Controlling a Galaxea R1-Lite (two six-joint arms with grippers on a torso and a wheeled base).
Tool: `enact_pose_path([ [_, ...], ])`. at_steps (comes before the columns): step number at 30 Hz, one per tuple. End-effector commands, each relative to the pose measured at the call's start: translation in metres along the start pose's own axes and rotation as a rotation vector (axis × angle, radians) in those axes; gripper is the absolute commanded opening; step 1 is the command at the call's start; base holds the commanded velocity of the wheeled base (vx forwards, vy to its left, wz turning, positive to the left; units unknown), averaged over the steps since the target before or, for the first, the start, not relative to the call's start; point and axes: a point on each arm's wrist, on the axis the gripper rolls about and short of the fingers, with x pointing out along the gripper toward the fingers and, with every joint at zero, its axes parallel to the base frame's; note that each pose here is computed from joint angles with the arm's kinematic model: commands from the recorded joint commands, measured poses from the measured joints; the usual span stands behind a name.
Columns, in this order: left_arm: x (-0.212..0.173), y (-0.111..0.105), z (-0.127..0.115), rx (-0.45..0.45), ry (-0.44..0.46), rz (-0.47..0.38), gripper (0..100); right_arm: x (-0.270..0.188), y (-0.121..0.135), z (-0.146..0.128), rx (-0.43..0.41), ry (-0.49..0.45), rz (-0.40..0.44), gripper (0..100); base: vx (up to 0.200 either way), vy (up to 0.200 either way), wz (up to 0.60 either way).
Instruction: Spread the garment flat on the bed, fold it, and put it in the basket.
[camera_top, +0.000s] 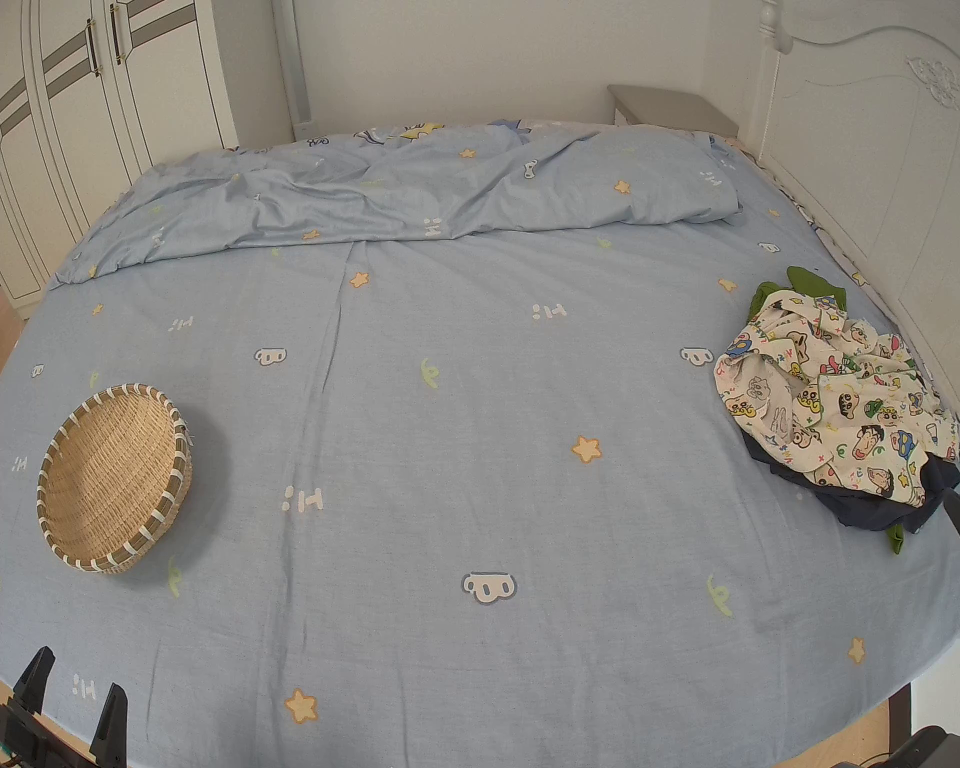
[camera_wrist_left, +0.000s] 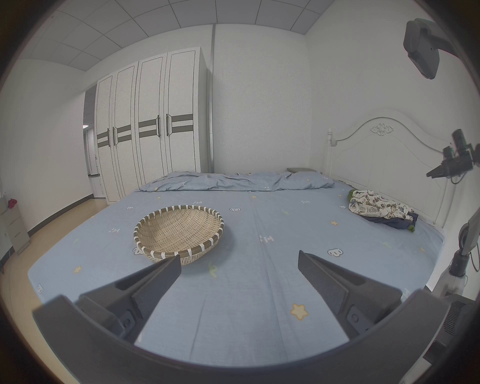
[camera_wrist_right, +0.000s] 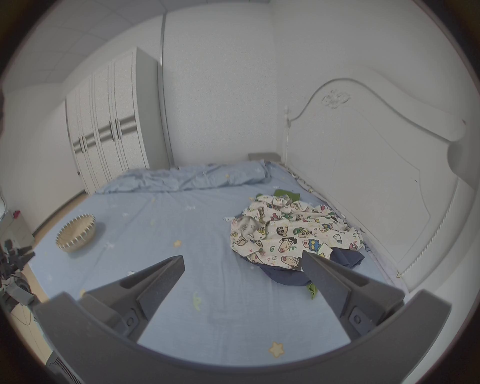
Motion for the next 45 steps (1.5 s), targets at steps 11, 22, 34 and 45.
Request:
enact_pose_path([
  [11,0.000,0.000,-0.005,0.000,0.003,0.000,100,0.256,0.054,-0.026,-0.320,0.500,-0.138,100,0.000,0.000,0.00],
  [22,0.000,0.000,-0.005,0.000,0.003,0.000,100,0.278,0.065,-0.035,-0.344,0.522,-0.118,100,0.000,0.000,0.00],
  [34,0.000,0.000,-0.005,0.000,0.003,0.000,100,0.292,0.054,-0.022,-0.310,0.465,-0.170,100,0.000,0.000,0.00],
  [45,0.000,0.000,-0.005,0.000,0.003,0.000,100,0.296,0.043,-0.025,-0.303,0.479,-0.223,100,0.000,0.000,0.00],
])
